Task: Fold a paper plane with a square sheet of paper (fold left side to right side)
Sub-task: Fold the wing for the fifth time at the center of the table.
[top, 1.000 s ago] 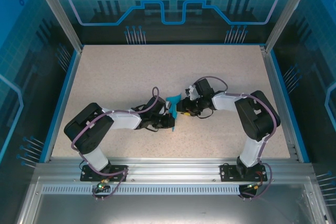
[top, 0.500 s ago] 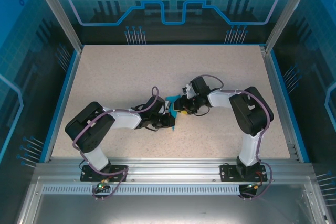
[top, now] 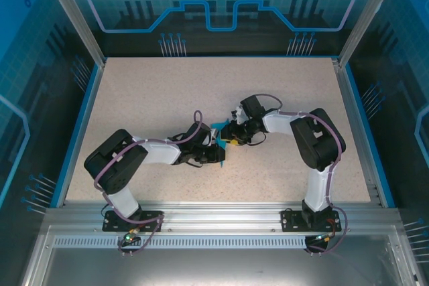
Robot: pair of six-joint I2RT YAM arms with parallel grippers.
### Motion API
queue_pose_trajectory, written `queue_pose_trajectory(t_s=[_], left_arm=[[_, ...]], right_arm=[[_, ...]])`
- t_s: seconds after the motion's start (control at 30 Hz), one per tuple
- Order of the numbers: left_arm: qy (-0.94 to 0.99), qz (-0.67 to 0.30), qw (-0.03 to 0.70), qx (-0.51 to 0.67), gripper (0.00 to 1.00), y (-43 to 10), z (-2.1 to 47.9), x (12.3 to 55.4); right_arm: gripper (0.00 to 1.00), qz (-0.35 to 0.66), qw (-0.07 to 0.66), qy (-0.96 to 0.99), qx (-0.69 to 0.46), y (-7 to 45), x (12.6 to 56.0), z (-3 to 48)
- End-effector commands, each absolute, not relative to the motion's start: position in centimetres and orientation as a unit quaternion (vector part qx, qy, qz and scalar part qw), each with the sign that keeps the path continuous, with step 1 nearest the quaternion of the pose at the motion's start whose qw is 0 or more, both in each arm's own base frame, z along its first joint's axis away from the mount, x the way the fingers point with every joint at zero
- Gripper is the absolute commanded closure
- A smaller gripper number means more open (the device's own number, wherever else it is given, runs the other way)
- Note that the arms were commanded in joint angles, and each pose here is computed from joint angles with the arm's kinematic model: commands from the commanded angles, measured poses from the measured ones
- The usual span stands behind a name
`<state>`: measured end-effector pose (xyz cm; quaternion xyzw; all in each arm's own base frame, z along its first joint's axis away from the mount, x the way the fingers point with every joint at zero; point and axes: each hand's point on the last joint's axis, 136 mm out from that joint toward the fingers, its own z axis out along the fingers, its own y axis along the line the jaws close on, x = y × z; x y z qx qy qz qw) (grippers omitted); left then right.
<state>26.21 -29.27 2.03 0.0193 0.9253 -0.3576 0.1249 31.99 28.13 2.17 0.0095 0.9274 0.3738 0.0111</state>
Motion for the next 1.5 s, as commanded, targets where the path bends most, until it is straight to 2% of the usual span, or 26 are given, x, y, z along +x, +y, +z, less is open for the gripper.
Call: queue_pose_trajectory(t_s=[0.0,0.3,0.43,0.6,0.9,1.47], left_arm=[[0.922,-0.366,0.124,0.018,0.72,-28.8,2.4,25.8],[0.914,-0.376,0.151,0.014,0.58,-27.6,5.3,25.9],[0.914,-0.37,0.169,-0.014,0.56,-25.0,6.6,26.8],[0.906,-0.383,0.177,-0.043,0.57,-22.7,7.7,29.0],[0.891,-0.426,0.15,-0.043,0.66,-24.9,7.1,32.6],[0.899,-0.417,0.119,-0.063,0.7,-25.9,4.0,35.1]], right_arm=[[0.59,0.33,-0.02,0.944,0.01,27.9,30.3,-1.2],[0.59,0.33,-0.02,0.944,0.008,27.9,30.3,-1.3],[0.59,0.331,-0.019,0.943,0.006,27.9,30.3,-1.2],[0.59,0.33,-0.019,0.944,0.006,27.9,30.3,-1.3],[0.59,0.33,-0.021,0.944,0.005,27.9,30.1,-1.2],[0.59,0.33,-0.023,0.944,0.004,27.9,30.0,-1.1]])
